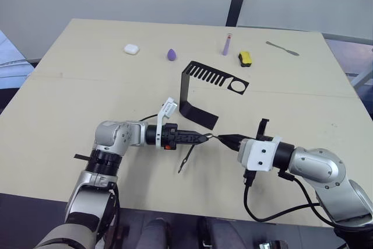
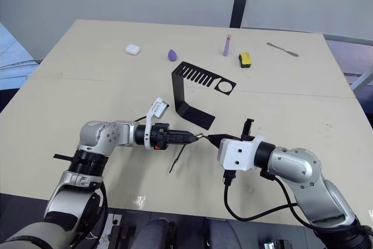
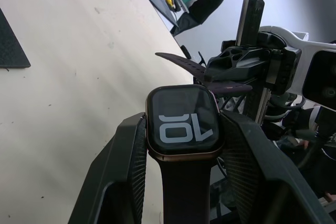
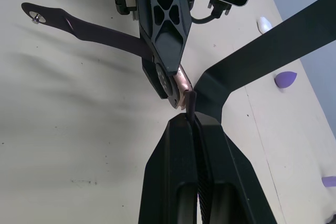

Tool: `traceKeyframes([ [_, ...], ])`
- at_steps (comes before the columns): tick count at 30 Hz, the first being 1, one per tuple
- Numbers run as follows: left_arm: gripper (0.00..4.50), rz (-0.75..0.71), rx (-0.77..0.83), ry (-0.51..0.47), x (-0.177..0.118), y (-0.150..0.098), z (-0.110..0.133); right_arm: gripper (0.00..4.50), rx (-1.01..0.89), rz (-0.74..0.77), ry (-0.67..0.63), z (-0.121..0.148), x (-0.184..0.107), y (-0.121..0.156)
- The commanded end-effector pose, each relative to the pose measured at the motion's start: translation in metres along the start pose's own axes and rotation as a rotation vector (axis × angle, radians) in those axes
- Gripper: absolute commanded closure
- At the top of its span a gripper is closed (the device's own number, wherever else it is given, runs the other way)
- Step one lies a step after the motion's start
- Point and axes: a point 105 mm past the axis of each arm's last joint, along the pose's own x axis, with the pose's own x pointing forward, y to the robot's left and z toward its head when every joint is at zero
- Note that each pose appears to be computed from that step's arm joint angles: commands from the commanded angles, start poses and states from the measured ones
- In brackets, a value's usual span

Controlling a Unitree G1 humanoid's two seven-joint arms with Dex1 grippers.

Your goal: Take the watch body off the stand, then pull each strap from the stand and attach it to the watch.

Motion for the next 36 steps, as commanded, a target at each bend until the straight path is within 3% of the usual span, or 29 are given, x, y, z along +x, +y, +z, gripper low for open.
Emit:
traceKeyframes([
  [1, 2.92, -0.051, 0.034, -0.019, 0.002, -0.011, 0.007, 4.50, -0.024, 0.003, -0.022, 0.008, -0.002, -0.002],
  [36, 2.92, -0.040, 0.112, 0.007, 0.025, -0.022, 0.003, 4.50, -0.080, 0.045, 0.062, 0.004, 0.007, -0.003],
])
